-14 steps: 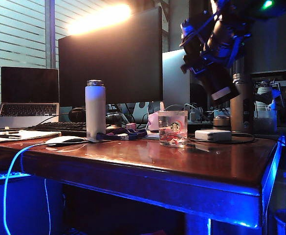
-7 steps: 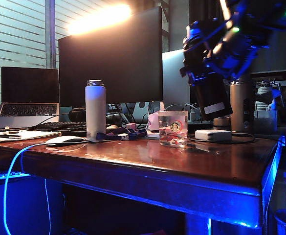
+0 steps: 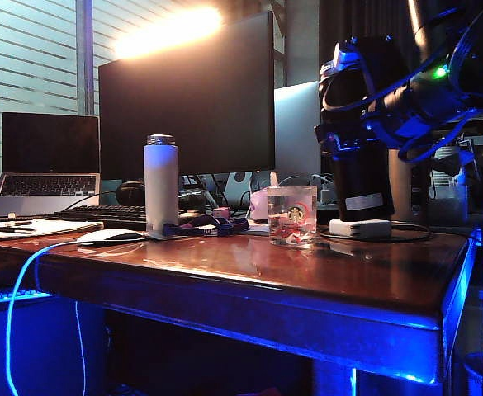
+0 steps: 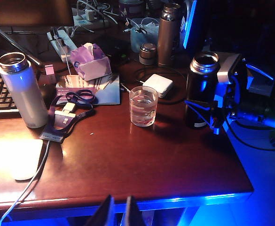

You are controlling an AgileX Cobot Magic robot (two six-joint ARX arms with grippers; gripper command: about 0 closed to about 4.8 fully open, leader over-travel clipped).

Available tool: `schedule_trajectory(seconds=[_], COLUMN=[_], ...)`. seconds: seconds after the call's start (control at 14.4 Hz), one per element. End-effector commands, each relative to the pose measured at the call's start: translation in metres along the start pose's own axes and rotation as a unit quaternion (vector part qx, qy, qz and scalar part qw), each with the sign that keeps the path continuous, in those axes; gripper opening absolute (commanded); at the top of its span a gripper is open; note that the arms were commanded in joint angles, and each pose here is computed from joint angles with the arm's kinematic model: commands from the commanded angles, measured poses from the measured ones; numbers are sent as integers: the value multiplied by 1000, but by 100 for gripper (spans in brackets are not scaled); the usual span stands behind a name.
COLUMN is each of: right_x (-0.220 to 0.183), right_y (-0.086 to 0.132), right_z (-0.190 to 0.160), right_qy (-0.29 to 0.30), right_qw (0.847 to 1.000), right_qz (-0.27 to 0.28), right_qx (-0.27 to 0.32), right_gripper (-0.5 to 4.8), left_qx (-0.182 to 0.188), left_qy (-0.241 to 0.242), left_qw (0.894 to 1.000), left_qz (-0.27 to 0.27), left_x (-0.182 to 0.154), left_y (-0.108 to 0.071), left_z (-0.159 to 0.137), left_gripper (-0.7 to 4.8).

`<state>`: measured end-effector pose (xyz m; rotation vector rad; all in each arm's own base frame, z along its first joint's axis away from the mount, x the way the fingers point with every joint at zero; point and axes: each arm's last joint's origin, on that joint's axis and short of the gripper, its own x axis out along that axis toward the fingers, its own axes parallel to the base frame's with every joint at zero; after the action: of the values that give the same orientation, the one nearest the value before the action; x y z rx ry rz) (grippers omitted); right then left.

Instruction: Pick up the black thermos, pour a little water from inside into the glass cup, then place the black thermos back on the table.

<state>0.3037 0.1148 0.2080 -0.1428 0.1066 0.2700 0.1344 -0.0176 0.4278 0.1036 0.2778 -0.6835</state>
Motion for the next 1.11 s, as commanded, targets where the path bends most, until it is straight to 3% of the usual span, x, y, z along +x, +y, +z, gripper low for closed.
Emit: schedule_trajectory(seconds=[0.07,1.11], right_x=[0,16], right_y=[0,6], right_z=[7,-31], right_qy=[-29,34], right_qw=[999,999], right_qz=[-1,17], right_qx=[17,14], right_gripper=[49,53], left_qx=[3,2], left_qy=[-4,-3], left_qw=[1000,1000], left_qz=[-2,-3], left_x=[-1,-1], left_y=[-1,-1], left_z=[1,1], left_gripper=[52,52])
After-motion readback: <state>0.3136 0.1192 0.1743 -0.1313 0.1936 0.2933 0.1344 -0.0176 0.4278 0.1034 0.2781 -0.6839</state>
